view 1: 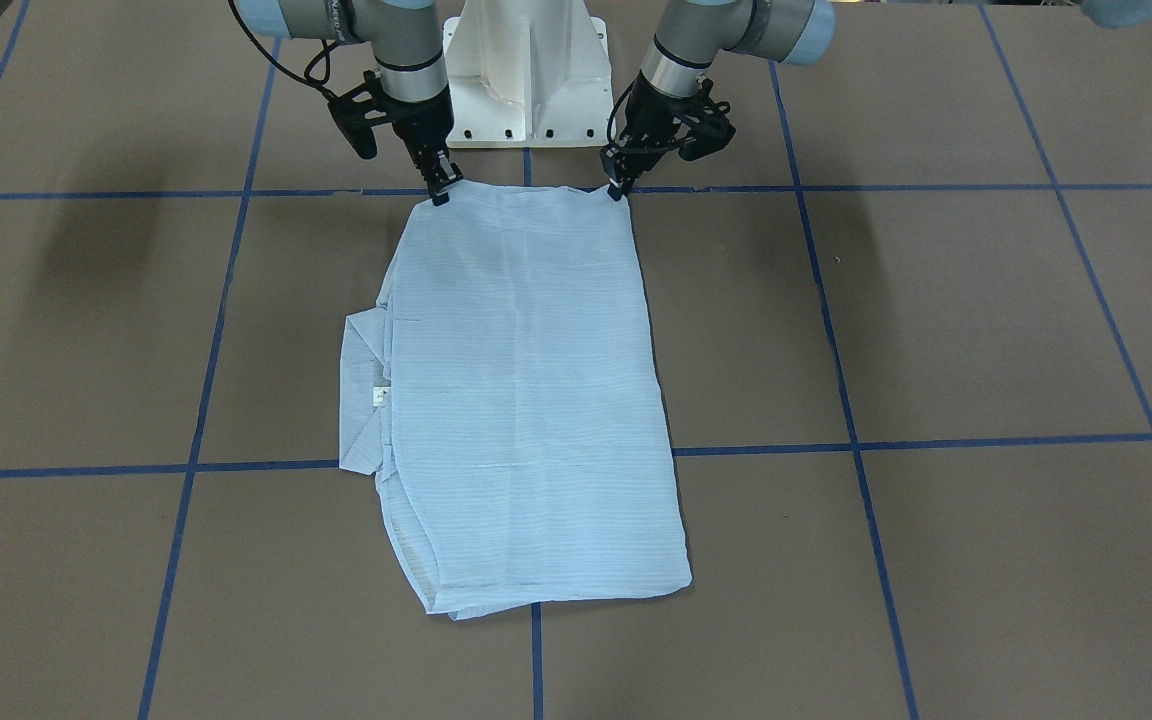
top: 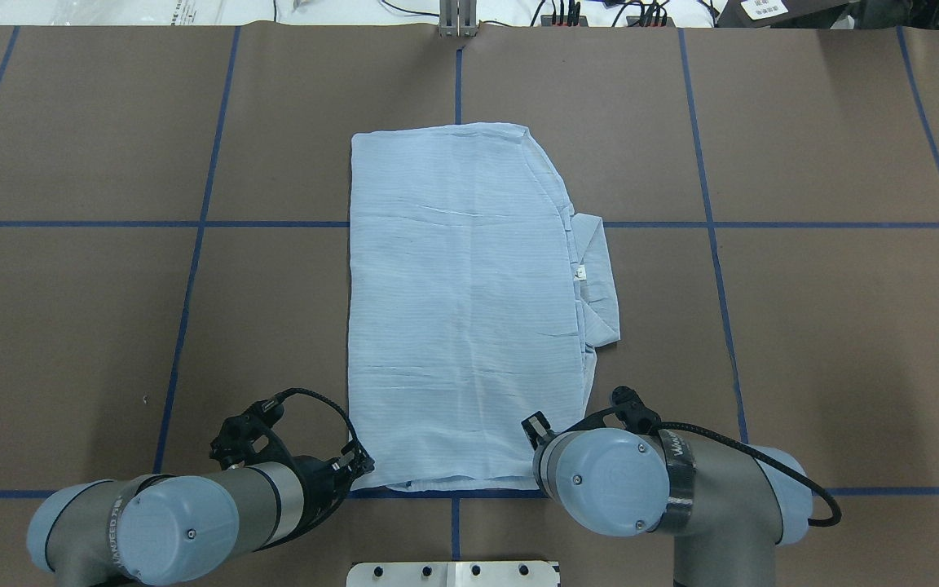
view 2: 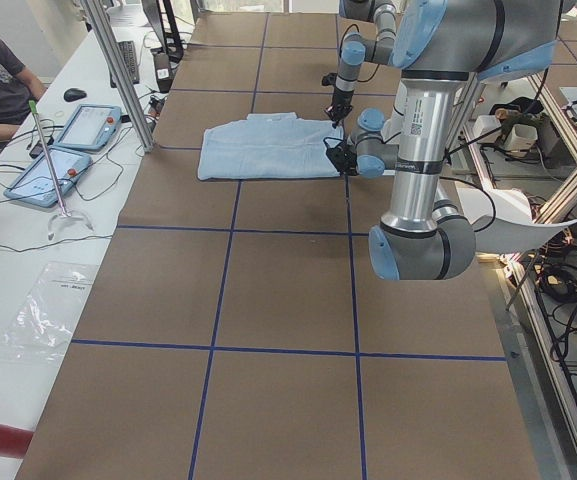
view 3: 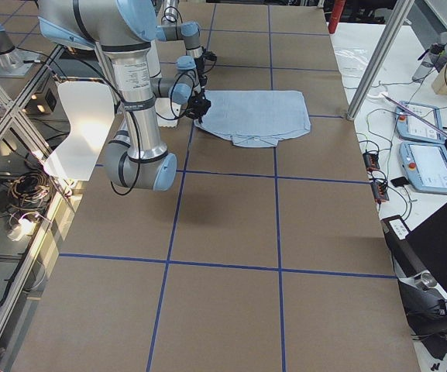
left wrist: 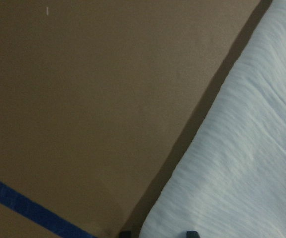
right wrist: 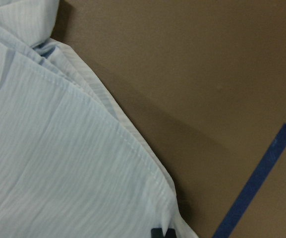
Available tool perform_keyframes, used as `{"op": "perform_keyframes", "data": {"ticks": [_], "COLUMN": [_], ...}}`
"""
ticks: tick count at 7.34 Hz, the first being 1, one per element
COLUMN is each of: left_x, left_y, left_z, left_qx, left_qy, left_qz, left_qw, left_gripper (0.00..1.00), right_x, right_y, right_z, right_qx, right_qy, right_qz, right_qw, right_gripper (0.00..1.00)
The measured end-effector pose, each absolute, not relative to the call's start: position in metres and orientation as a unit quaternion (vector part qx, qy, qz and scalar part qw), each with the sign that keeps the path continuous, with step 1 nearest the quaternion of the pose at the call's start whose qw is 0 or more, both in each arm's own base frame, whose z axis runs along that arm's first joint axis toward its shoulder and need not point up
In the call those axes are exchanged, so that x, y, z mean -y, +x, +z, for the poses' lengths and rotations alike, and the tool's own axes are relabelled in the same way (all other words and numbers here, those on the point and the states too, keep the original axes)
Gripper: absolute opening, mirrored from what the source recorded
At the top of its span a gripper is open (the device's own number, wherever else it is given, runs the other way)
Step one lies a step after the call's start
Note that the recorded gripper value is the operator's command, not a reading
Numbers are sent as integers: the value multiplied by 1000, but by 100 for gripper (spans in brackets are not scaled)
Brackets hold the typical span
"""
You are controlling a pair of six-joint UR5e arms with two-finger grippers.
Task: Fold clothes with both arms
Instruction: 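Grasp the near edge with both grippers and fold it toward the far edge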
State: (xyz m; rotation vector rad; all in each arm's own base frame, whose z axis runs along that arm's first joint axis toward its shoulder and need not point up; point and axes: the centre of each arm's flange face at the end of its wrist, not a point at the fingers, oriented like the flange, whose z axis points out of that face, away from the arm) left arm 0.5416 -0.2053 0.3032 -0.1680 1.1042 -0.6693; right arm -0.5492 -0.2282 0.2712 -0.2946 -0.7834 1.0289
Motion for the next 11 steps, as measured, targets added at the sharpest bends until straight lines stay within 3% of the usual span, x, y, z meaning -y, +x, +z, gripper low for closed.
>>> {"op": "perform_keyframes", "data": {"ticks": [3, 7, 11], "left_x": [198, 187, 297], "left_y": [525, 460, 434], "left_z": [276, 199, 175], "left_qx": [-534, -557, -549], "left_qy": [-96, -141, -14], "left_qz": [-317, -348, -320], "left_qw": [777, 740, 772], "left_gripper": [0, 0, 0], "right_x": [222, 221, 318], "right_y": [-542, -461, -439], "right_z": [264, 219, 182], "right_qx": [371, 407, 432], "right_qy": [-143, -168, -160], "right_qz": [479, 499, 519], "right_qw": [782, 746, 720], "right_gripper": [0, 0, 0]}}
